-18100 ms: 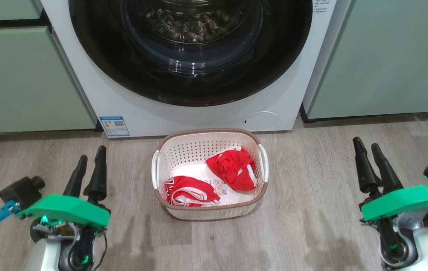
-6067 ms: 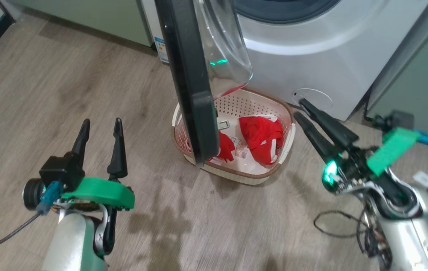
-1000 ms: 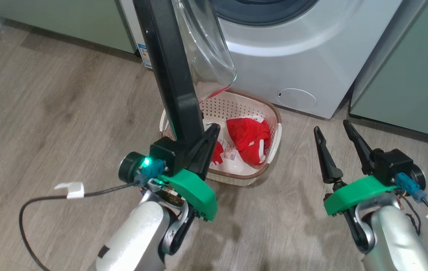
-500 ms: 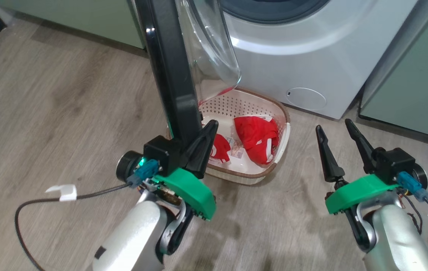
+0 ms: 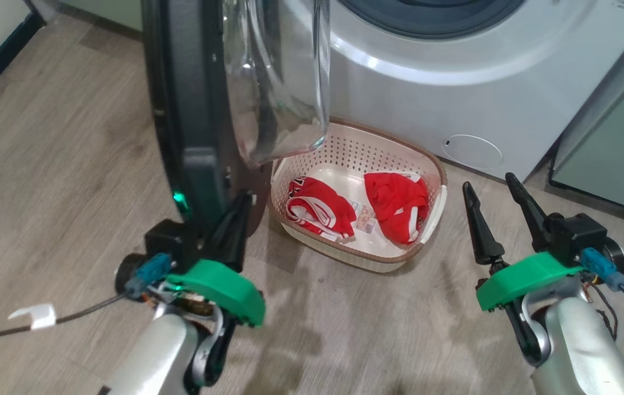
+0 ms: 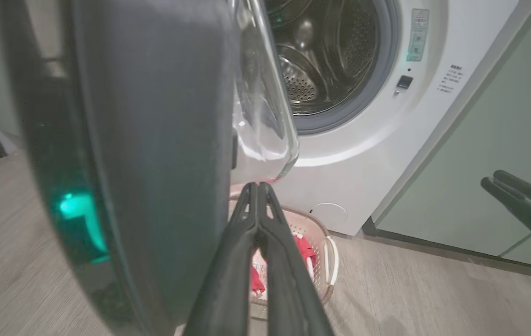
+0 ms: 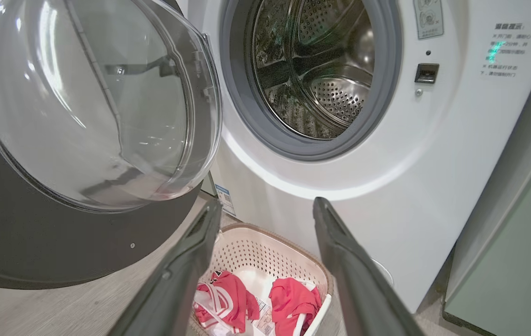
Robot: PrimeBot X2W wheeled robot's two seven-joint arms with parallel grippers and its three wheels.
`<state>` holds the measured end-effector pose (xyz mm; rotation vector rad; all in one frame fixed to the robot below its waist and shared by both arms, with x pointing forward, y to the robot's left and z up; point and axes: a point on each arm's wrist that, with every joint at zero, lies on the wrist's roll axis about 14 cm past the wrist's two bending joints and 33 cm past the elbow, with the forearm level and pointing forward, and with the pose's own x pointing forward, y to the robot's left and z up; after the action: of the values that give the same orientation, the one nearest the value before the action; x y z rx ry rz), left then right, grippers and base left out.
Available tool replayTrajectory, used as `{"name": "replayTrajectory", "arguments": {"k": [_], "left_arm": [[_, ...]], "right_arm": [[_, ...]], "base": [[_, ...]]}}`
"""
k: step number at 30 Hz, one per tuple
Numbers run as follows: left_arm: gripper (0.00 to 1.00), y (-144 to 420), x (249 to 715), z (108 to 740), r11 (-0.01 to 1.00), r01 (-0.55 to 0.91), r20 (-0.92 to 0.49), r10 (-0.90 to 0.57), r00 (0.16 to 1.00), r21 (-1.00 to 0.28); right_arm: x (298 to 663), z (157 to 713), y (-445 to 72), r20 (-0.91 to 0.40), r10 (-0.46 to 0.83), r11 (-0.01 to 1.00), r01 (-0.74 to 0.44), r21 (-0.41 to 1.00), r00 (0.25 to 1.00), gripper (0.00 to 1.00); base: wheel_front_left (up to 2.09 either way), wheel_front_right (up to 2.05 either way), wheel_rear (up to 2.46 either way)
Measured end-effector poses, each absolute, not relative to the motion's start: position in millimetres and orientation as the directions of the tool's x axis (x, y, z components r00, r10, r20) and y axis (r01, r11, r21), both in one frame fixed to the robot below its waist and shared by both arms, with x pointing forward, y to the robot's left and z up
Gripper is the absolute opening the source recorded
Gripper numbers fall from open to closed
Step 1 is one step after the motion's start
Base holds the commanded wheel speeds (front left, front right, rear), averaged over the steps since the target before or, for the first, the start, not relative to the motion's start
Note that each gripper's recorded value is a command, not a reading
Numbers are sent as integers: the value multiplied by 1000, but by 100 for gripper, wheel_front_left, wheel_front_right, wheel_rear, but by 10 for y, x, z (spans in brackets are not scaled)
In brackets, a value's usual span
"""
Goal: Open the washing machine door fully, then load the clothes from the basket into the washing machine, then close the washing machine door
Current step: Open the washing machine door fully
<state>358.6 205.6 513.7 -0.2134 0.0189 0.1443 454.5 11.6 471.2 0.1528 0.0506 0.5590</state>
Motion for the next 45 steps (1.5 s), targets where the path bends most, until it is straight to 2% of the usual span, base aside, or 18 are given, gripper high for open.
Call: {"name": "replayTrajectory", "arguments": {"k": [15, 27, 39, 45], "left_arm": [[0, 2858, 3391, 5025, 919, -356, -38, 355, 934, -171], [0, 3764, 3499, 4980, 831, -544, -45, 543, 839, -117], [0, 4445, 3450, 5132, 731, -669, -1, 675, 738, -135], [0, 4592, 3440, 5178, 718, -684, 11, 691, 723, -133]], "right_arm": [[4558, 4690, 192, -15, 550, 826, -542, 157, 835, 100], [4720, 4603, 15, -31, 508, 855, -499, 145, 861, 100], [4822, 4527, -77, -44, 484, 869, -474, 143, 874, 100], [4835, 4512, -72, -46, 485, 868, -474, 144, 874, 100]], "base": [[0, 0, 0], [0, 0, 0], [0, 0, 0], [0, 0, 0]]}}
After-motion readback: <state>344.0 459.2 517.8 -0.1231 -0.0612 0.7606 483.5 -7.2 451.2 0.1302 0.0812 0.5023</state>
